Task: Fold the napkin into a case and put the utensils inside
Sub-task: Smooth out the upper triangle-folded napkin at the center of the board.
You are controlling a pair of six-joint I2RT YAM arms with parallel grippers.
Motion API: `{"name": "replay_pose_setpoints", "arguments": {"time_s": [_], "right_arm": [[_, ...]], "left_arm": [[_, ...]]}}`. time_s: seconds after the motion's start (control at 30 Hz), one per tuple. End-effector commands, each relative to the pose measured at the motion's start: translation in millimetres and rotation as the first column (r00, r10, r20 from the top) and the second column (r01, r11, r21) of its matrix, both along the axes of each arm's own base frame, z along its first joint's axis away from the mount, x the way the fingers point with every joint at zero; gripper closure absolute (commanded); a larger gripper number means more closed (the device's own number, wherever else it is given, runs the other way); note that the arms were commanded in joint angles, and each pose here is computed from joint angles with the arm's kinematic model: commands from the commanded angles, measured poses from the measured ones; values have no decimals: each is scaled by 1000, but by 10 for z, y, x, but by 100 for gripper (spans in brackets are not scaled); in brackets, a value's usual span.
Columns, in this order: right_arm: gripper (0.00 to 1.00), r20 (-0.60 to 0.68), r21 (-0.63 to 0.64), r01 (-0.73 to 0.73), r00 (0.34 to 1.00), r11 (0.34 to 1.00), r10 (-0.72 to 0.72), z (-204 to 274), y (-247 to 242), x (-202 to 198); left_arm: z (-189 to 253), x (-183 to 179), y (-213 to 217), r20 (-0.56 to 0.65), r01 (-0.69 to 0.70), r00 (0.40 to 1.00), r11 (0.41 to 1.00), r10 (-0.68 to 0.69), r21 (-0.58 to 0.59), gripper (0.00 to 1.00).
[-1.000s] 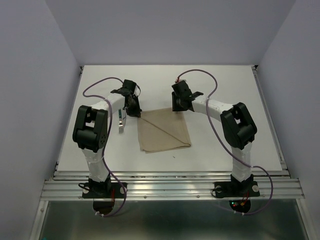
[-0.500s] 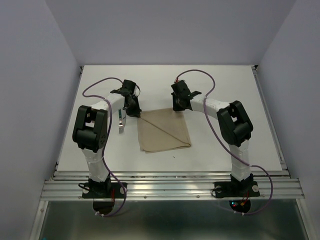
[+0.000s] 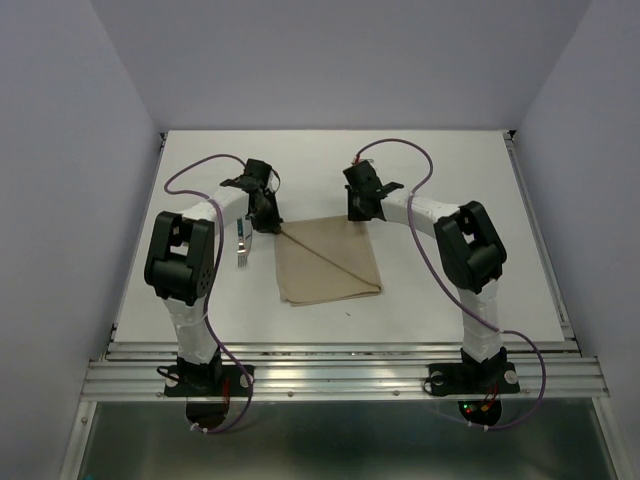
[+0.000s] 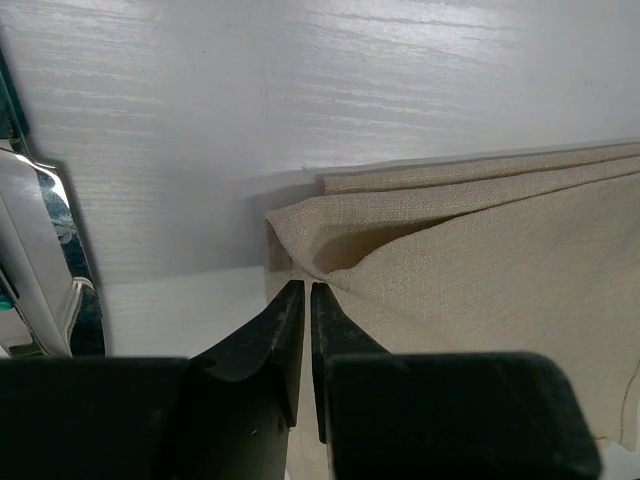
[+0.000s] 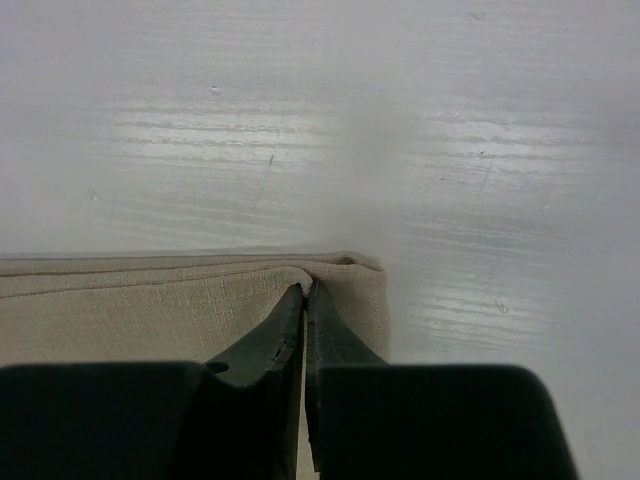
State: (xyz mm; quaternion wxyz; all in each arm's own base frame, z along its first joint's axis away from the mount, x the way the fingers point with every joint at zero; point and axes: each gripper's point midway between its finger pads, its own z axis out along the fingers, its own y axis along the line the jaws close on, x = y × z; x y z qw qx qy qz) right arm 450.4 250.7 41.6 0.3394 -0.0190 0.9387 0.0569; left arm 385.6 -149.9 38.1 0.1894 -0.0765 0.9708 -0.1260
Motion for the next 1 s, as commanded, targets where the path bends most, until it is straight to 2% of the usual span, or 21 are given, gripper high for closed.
{"name": "replay_pose_setpoints", "arguments": {"time_s": [0.0, 0.23, 0.53, 0.97], "right_arm": [[99, 83, 37, 70, 994, 997, -73, 278, -96, 147], [99, 72, 50, 68, 995, 996, -71, 236, -71, 134], [99, 62, 57, 56, 996, 997, -59, 208, -45, 122], [99, 60, 66, 54, 997, 996, -58, 209, -29, 119]], "left_arm": [[351, 95, 21, 85, 2, 996, 1000, -1, -13, 80], [372, 131, 5, 90, 1, 996, 1000, 0, -19, 80], [576, 207, -196, 142, 60, 989, 991, -43, -119, 82], [509, 319, -230, 143, 63, 989, 991, -46, -119, 87]]}}
